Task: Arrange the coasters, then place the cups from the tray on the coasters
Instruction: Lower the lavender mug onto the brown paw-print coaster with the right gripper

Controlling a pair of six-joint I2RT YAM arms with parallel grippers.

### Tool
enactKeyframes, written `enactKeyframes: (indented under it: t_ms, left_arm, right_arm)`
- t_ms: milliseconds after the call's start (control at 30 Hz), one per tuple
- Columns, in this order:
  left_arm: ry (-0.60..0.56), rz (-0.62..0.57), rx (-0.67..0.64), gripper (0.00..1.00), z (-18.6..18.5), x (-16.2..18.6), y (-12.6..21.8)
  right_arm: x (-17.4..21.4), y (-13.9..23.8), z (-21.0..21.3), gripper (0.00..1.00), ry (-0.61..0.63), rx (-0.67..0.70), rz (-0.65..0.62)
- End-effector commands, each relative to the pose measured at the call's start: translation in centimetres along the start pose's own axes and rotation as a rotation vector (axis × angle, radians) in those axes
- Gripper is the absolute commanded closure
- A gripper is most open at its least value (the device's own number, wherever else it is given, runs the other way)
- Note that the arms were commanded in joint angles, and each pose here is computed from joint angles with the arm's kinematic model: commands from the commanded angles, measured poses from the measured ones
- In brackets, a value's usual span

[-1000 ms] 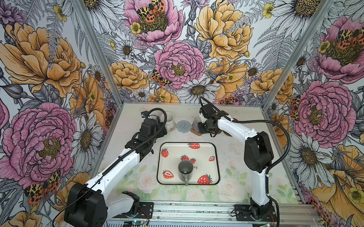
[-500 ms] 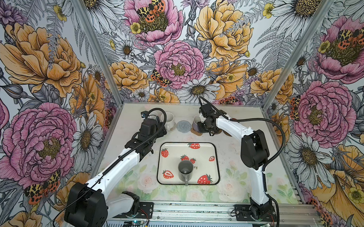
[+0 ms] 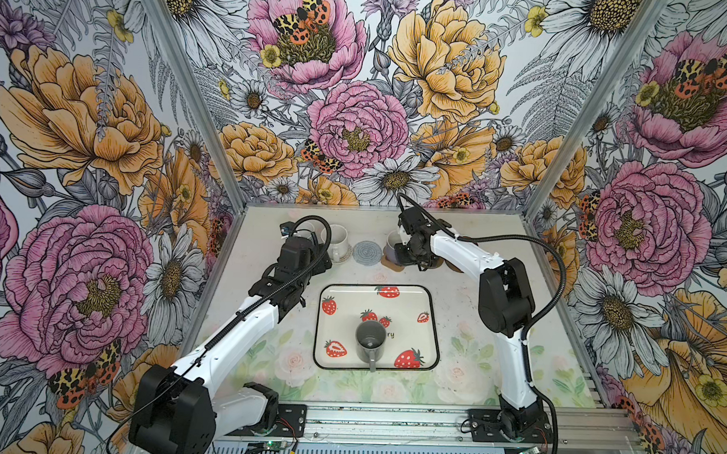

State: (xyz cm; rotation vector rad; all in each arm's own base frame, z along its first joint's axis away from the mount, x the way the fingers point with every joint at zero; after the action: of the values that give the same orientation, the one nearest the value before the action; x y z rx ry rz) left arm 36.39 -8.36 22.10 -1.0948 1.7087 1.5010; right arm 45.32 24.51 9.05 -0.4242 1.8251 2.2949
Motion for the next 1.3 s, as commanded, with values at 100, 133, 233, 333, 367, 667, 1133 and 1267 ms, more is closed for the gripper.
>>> enactKeyframes:
  t_ms: [100,133,233,333,367,667,1133,1267]
  left_arm:
    - [0.020,0.009,0.011,0.14,0.1,0.3,-0.3]
    - [0.020,0.008,0.011,0.14,0.1,0.3,-0.3]
    - [0.020,0.010,0.013,0.14,0.0,0.3,-0.3]
    - [0.020,0.009,0.012,0.14,0.1,0.3,-0.3]
    - [0.020,0.010,0.012,0.14,0.1,0.4,-0.3]
    - [0.020,0.010,0.013,0.14,0.0,0.4,-0.3]
    - [0.021,0.011,0.012,0.14,0.1,0.4,-0.4]
    - [0.021,0.014,0.012,0.14,0.1,0.5,-0.5]
  right_arm:
    - [-2.5,0.8,1.1,1.00,0.018,-0.043,-0.077]
    - [-2.5,0.7,1.0,1.00,0.018,-0.042,-0.076]
    - [-2.5,0.5,1.0,1.00,0.018,-0.041,-0.070]
    - [-2.5,0.3,1.0,1.00,0.018,-0.040,-0.067]
    - [-2.5,0.2,1.0,1.00,0.018,-0.039,-0.067]
    - [-2.6,0.1,0.8,1.00,0.020,-0.024,-0.066]
    - [-2.4,0.4,0.2,1.00,0.020,0.008,-0.068]
    - [-2.3,0.3,0.2,1.00,0.018,0.005,-0.062]
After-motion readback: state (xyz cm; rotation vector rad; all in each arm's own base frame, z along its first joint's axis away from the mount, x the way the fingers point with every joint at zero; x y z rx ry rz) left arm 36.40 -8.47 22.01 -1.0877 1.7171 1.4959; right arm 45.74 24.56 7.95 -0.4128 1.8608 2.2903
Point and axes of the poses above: each gripper's point midway between its finger pads, its own y axis back along the fingers, its own z axis along the line the jaws close on, x = y × z, the point moved 1 cm from there along y, back along the fingers, and after that the axes turned 10 degrees about -y, right-handed, at the moved point
